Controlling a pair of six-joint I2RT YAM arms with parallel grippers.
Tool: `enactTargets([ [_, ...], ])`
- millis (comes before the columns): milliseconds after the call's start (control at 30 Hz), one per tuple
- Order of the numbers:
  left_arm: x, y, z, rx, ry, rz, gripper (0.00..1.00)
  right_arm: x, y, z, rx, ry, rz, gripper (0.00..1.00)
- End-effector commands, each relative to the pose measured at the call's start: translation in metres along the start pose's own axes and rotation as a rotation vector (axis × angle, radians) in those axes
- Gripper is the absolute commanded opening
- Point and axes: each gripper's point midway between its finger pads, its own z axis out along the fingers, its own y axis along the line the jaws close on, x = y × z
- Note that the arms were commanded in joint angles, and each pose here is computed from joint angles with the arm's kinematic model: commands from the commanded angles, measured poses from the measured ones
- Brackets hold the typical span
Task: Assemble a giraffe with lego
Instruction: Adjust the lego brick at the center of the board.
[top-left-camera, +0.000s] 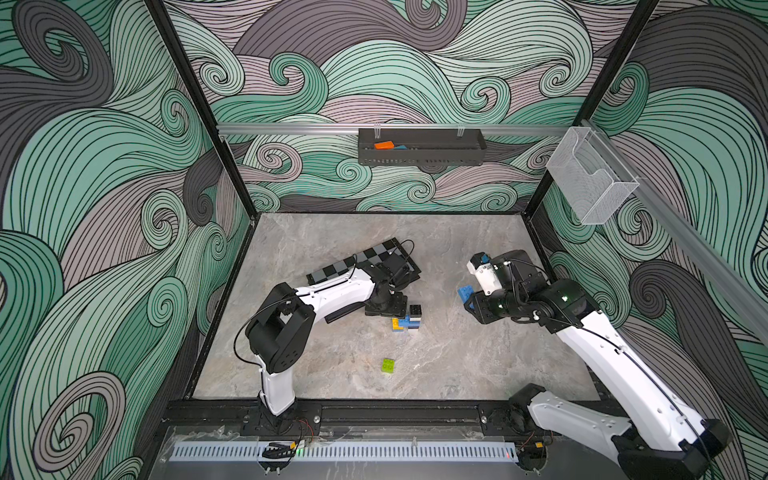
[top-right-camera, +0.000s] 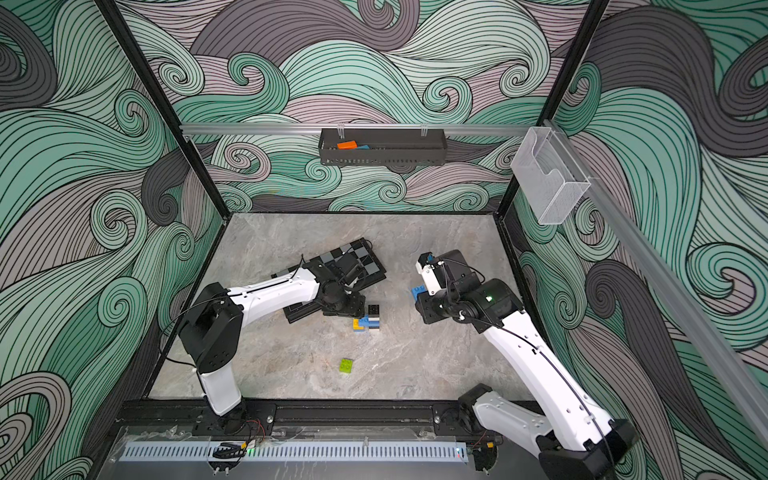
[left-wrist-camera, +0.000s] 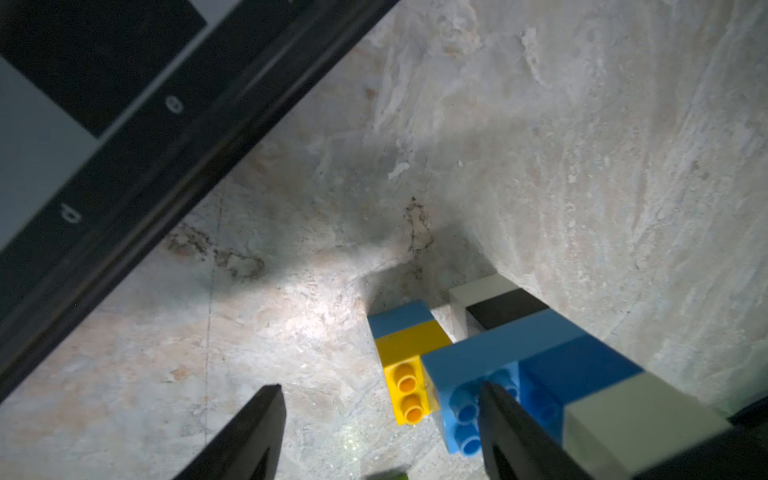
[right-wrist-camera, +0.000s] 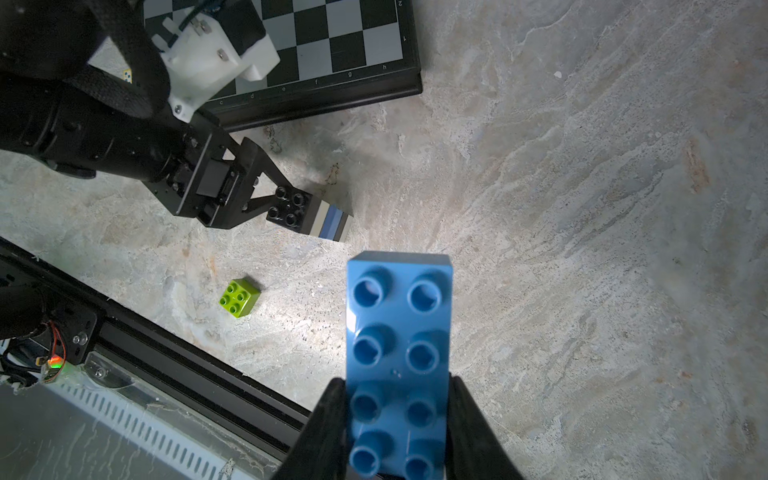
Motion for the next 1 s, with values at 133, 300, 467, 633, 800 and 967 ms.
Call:
enactTargets([
  [133, -0.002, 0.019, 0.010, -0.111, 0.020, 0.066, 0.77, 0.003, 0.000, -0.004, -0.008, -0.007, 0.011, 0.26],
  [300, -0.012, 0.004, -0.003, -0.030, -0.035, 0.057, 0.77, 0.000, 0.003, -0.004, -0.022, -0.008, -0.027, 0.26],
  [467, -0.012, 0.000, -0.011, 0.005, -0.046, 0.057, 0.77, -0.017, 0.020, -0.004, -0.109, -0.066, -0.148, 0.26],
  [633, -0.005, 0.000, -0.027, 0.048, -0.055, 0.033, 0.76, -0.036, 0.037, -0.003, -0.189, -0.075, -0.264, 0.26],
  [800, -0.001, 0.001, -0.042, 0.081, -0.075, -0.001, 0.76, -0.047, 0.047, 0.000, -0.234, -0.064, -0.342, 0.26],
  [967, -0.005, 0.004, -0.045, 0.102, -0.083, -0.025, 0.76, -0.047, 0.043, 0.009, -0.208, -0.031, -0.390, 0.25],
])
